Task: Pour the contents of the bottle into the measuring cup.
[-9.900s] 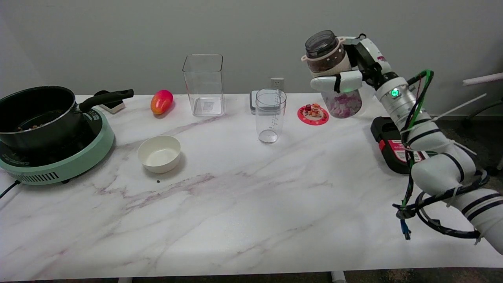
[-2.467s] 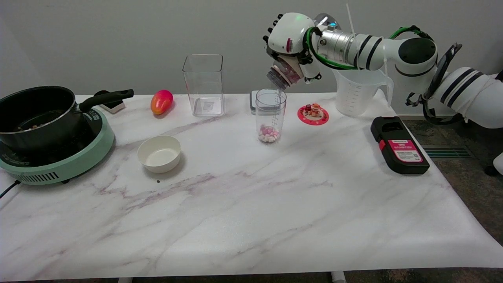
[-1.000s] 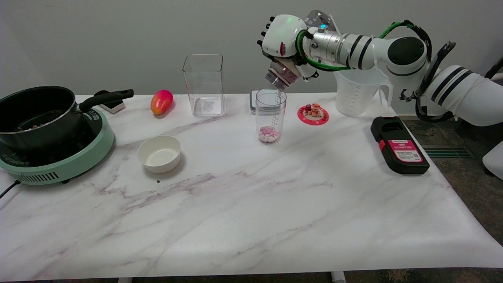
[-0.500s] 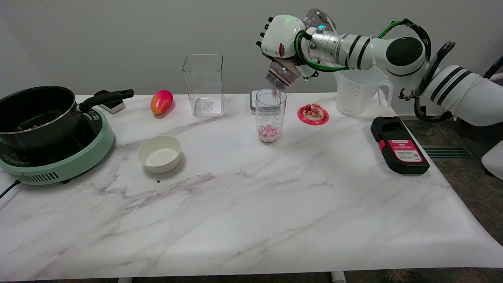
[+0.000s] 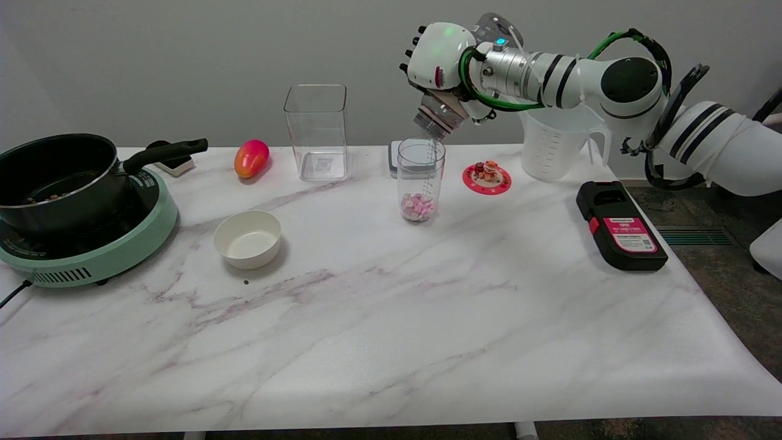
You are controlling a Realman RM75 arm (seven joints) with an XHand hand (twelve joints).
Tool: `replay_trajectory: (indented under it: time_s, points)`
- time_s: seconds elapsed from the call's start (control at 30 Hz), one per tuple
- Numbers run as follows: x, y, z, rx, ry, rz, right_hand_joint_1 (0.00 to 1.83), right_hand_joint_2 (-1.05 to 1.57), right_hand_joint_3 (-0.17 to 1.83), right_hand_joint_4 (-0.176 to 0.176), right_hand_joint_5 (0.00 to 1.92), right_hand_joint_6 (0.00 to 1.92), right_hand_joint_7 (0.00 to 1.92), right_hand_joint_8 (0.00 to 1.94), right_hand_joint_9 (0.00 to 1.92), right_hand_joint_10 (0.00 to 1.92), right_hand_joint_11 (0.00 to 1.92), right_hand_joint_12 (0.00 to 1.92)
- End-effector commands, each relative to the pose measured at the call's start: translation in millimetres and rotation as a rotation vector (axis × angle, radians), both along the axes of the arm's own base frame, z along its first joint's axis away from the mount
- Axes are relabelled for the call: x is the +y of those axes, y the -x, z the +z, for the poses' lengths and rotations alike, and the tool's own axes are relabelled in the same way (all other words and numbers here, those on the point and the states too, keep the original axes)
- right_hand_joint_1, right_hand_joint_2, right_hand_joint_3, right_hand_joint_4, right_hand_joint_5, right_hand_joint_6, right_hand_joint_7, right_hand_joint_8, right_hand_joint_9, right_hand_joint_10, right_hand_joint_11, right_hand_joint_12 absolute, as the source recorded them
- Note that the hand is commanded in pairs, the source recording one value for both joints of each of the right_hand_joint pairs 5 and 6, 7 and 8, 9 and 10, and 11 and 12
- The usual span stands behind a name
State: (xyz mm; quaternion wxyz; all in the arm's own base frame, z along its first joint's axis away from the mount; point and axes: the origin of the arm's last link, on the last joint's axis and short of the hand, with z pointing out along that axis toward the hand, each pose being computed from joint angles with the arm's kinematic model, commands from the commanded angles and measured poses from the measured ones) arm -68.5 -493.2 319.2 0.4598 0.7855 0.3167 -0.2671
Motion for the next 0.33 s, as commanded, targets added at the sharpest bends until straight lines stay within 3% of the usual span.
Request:
replay_trajectory:
  time_s: [0.03, 0.2, 0.33]
  points:
    - [6, -13, 10, -0.081, 0.023, 0.02, 1.42, 0.98, 0.86, 0.0, 1.5, 1.5, 1.57, 1.57, 1.41, 1.41, 1.22, 1.22]
    - [23, -31, 39, -0.314, 0.104, 0.076, 1.42, 0.96, 0.88, 0.0, 1.48, 1.48, 1.56, 1.56, 1.41, 1.41, 1.2, 1.2]
    - [52, -45, 75, -0.526, 0.169, 0.133, 1.48, 0.79, 1.04, 0.0, 1.41, 1.41, 1.53, 1.53, 1.38, 1.38, 1.18, 1.18]
